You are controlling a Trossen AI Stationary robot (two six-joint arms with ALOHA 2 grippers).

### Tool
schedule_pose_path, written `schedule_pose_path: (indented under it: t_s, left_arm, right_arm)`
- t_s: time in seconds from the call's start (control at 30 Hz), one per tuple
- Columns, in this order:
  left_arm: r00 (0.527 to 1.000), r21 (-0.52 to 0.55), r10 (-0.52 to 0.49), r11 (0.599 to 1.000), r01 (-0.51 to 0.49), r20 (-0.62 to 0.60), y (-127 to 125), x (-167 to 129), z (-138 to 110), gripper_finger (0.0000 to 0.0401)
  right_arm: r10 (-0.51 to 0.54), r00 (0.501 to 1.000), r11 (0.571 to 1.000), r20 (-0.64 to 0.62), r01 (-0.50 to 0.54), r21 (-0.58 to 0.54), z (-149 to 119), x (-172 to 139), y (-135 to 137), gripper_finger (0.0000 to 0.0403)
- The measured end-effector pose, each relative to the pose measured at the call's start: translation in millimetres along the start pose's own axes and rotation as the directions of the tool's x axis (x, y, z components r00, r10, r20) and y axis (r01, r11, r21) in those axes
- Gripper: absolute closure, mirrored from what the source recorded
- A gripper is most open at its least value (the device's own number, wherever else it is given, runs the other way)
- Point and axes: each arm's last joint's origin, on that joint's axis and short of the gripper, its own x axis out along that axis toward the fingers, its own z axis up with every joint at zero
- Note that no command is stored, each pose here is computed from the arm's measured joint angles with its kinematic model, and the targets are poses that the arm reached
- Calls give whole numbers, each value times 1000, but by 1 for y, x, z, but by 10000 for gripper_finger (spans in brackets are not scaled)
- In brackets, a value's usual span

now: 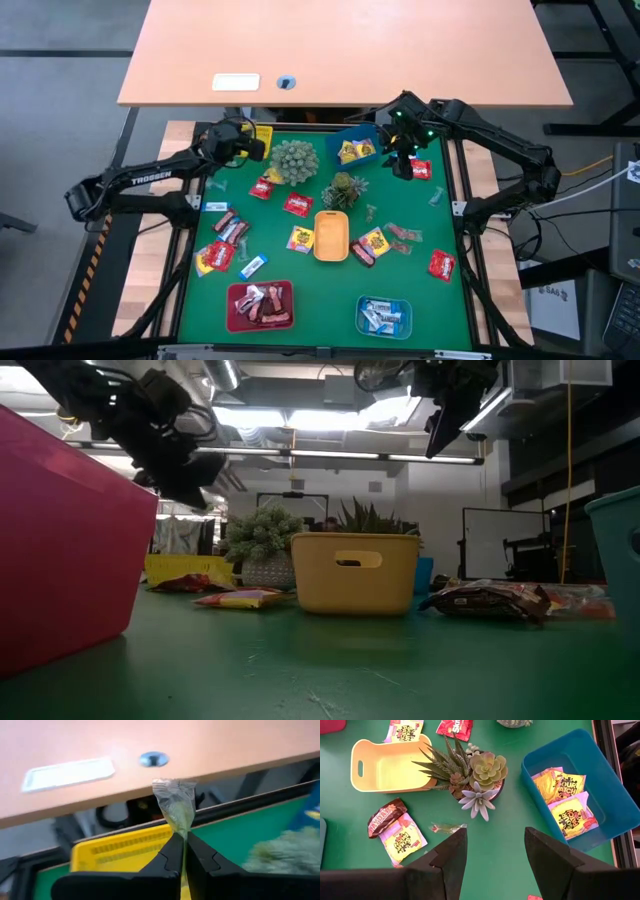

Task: Sort candy
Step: Put the green gummy into the yellow bin

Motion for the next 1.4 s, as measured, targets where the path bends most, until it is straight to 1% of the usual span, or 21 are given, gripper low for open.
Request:
schedule_pose_path:
  t_s: [0.13, 0.33, 0.5, 0.6, 0.67, 0.73, 0.83, 0.9, 1.0, 1.07, 1.23, 1.33, 1.4]
  left_arm:
    - [999, -17, 39, 999, -39, -1, 8, 4, 2, 389]
    - [995, -32, 101, 994, -101, -6, 17, 7, 3, 333]
    - [994, -38, 111, 993, -111, -6, 20, 8, 4, 291]
    - [994, -38, 110, 993, -110, -7, 20, 8, 4, 279]
    - [994, -34, 106, 994, -106, -16, 20, 8, 3, 277]
    - [994, -26, 108, 994, -109, -29, 20, 8, 1, 276]
    - [992, -13, 114, 993, -115, -54, 21, 7, -1, 276]
    - [990, -3, 120, 993, -120, -71, 21, 7, -3, 276]
    - [988, 7, 125, 992, -125, -88, 22, 7, -5, 276]
    - [987, 11, 127, 992, -127, -94, 22, 7, -5, 276]
    - [987, -7, 128, 992, -129, -96, 22, 7, -6, 276]
    - [987, -19, 128, 991, -130, -95, 22, 7, -6, 276]
    - [987, -20, 128, 991, -130, -95, 22, 7, -6, 276]
  right_arm:
    - [0, 1000, 1000, 0, 0, 0, 0, 0, 0, 205]
    - [0, 1000, 1000, 0, 0, 0, 0, 0, 0, 205]
    - [6, 1000, 1000, 0, -6, 0, 0, 0, 0, 205]
    - [93, 996, 996, 11, -93, 8, -1, 0, 3, 205]
    - [194, 981, 981, 22, -194, 7, -4, 6, 9, 205]
    - [278, 961, 961, 4, -278, 8, -9, 16, 17, 205]
    - [338, 939, 940, -67, -340, -17, -16, 36, 34, 205]
    - [345, 931, 935, -118, -352, -49, -21, 53, 47, 205]
    - [322, 932, 929, -166, -345, -134, -29, 79, 67, 205]
    - [278, 943, 928, -180, -313, -205, -34, 94, 81, 205]
    - [99, 980, 916, -170, -157, -370, -47, 125, 108, 205]
    - [11, 991, 897, -132, -68, -438, -56, 139, 118, 205]
    - [-25, 993, 885, -111, -30, -465, -61, 146, 123, 205]
